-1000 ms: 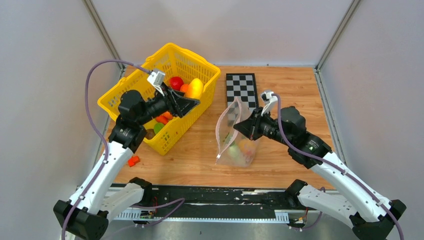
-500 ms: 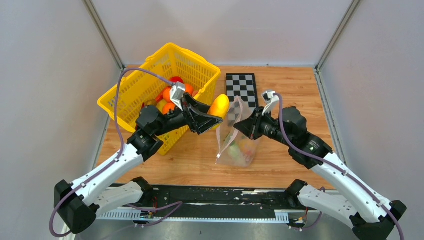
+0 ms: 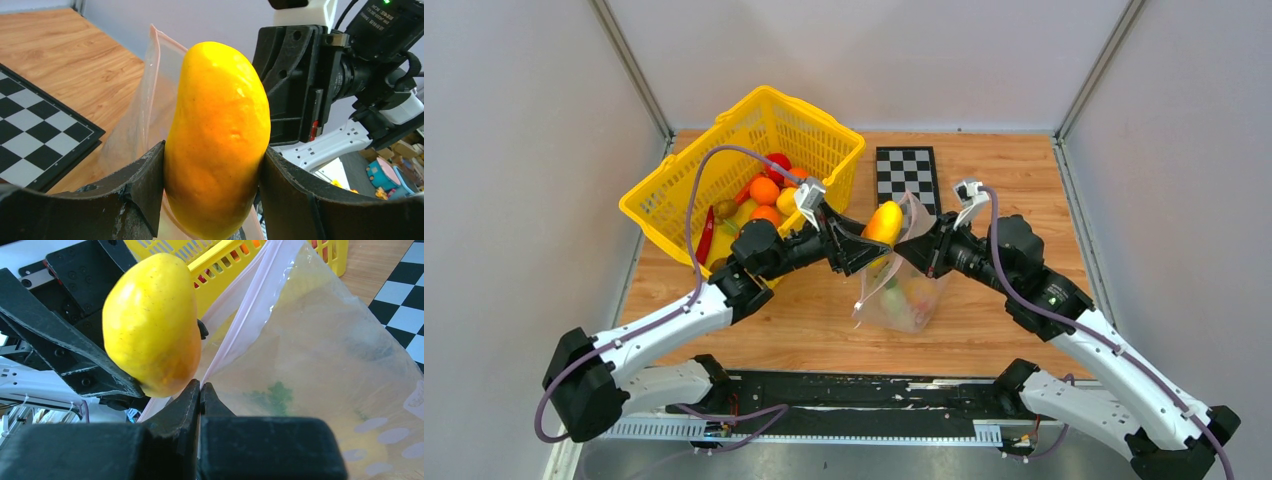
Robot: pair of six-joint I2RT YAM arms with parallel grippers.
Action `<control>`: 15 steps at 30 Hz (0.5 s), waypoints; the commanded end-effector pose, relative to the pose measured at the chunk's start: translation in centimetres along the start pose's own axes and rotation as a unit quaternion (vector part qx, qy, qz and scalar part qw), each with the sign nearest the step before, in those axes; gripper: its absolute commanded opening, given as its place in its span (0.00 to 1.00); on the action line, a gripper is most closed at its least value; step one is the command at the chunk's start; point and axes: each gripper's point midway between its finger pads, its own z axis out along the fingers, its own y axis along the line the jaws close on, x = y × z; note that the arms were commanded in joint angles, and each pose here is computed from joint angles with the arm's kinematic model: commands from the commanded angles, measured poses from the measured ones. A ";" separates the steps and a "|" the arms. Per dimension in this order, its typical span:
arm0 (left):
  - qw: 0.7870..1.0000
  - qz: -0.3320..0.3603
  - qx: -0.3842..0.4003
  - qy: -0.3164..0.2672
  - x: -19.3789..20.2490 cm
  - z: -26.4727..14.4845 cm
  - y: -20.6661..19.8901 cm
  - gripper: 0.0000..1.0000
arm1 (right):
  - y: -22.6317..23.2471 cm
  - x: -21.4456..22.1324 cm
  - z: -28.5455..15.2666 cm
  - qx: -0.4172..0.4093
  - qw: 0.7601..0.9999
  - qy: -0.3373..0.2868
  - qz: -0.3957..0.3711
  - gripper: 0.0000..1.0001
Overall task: Place the food in the zip-top bag and seal the zipper
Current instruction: Place the fake fruit in the zipper food storage bag.
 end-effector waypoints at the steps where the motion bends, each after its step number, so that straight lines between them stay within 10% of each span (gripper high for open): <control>1: 0.999 0.028 -0.007 -0.028 -1.4 0.6 -0.2 0.53 | 0.7 -1.3 -0.5 -0.010 0.999 -0.030 0.000 0.00; 15: 0.988 0.035 -0.138 0.056 1.9 0.7 4.8 0.63 | 0.8 -1.6 -0.8 -0.013 0.999 -0.038 -0.006 0.00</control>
